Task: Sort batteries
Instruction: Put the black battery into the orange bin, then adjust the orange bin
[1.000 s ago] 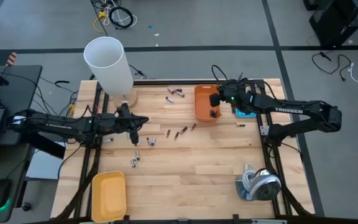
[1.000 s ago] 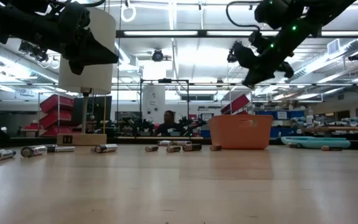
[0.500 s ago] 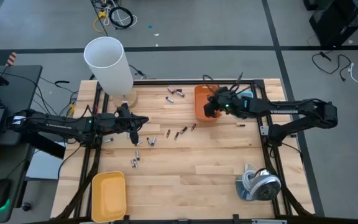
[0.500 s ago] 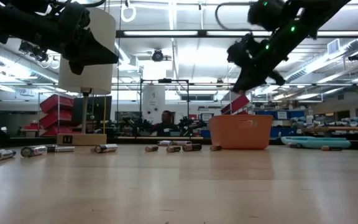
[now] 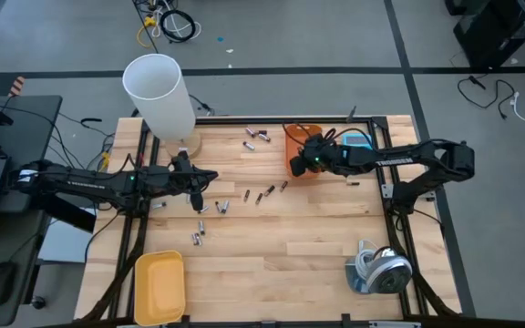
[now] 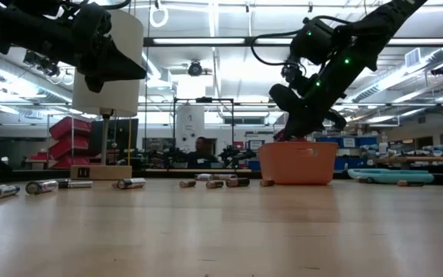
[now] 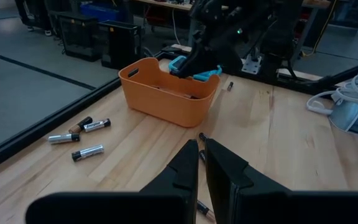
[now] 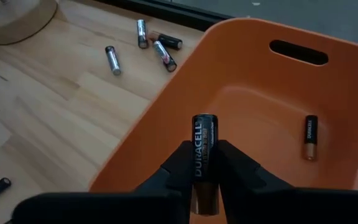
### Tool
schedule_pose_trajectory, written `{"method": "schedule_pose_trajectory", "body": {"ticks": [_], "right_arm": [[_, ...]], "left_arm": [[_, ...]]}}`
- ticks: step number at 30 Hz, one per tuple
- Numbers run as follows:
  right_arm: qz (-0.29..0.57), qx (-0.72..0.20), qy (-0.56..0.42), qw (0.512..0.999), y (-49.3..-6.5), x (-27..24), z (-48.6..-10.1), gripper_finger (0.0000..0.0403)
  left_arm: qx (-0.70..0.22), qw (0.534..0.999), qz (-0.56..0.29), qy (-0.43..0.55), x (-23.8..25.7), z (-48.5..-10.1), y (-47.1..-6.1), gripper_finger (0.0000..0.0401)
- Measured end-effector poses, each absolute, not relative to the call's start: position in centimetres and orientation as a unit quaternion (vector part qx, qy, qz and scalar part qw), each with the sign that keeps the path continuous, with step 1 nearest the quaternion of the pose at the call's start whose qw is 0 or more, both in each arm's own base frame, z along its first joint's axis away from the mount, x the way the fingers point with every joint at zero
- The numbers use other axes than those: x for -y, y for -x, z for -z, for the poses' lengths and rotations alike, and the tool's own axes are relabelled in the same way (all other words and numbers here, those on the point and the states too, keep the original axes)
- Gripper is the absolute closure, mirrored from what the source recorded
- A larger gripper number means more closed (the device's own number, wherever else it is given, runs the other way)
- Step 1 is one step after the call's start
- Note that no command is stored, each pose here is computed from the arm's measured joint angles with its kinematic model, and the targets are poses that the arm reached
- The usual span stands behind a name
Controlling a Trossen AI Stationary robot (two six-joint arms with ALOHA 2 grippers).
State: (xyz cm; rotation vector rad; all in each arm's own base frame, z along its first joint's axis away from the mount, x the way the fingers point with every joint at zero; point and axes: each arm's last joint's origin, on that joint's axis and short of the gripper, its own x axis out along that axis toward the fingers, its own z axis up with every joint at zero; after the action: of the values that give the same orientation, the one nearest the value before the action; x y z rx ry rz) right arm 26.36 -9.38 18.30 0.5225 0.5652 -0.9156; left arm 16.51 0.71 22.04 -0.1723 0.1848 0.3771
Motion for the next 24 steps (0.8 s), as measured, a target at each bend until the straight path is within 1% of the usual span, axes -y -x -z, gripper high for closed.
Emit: {"method": "schedule_pose_trajectory", "body": {"ticks": [7,12,16,20,24], "right_arm": [[0.43,-0.258,-0.247,0.829,-26.3,9.4,-18.7,0.0308],[0.427,-0.255,-0.243,0.833,-26.1,9.3,-19.0,0.0292],[0.419,-0.246,-0.23,0.843,-25.8,9.2,-20.0,0.0288],[0.399,-0.235,-0.238,0.854,-25.0,8.7,-21.5,0.029],[0.385,-0.249,-0.251,0.852,-23.4,8.0,-22.8,0.029]], "left_arm": [[-0.092,0.975,-0.187,0.083,-0.7,-22.1,-16.5,0.0371],[-0.092,0.975,-0.187,0.083,-0.7,-22.1,-16.5,0.0371],[-0.092,0.975,-0.187,0.083,-0.7,-22.0,-16.5,0.0371],[-0.092,0.975,-0.187,0.083,-0.7,-22.0,-16.5,0.0371],[-0.094,0.974,-0.187,0.083,-0.7,-22.0,-16.5,0.0371]]}}
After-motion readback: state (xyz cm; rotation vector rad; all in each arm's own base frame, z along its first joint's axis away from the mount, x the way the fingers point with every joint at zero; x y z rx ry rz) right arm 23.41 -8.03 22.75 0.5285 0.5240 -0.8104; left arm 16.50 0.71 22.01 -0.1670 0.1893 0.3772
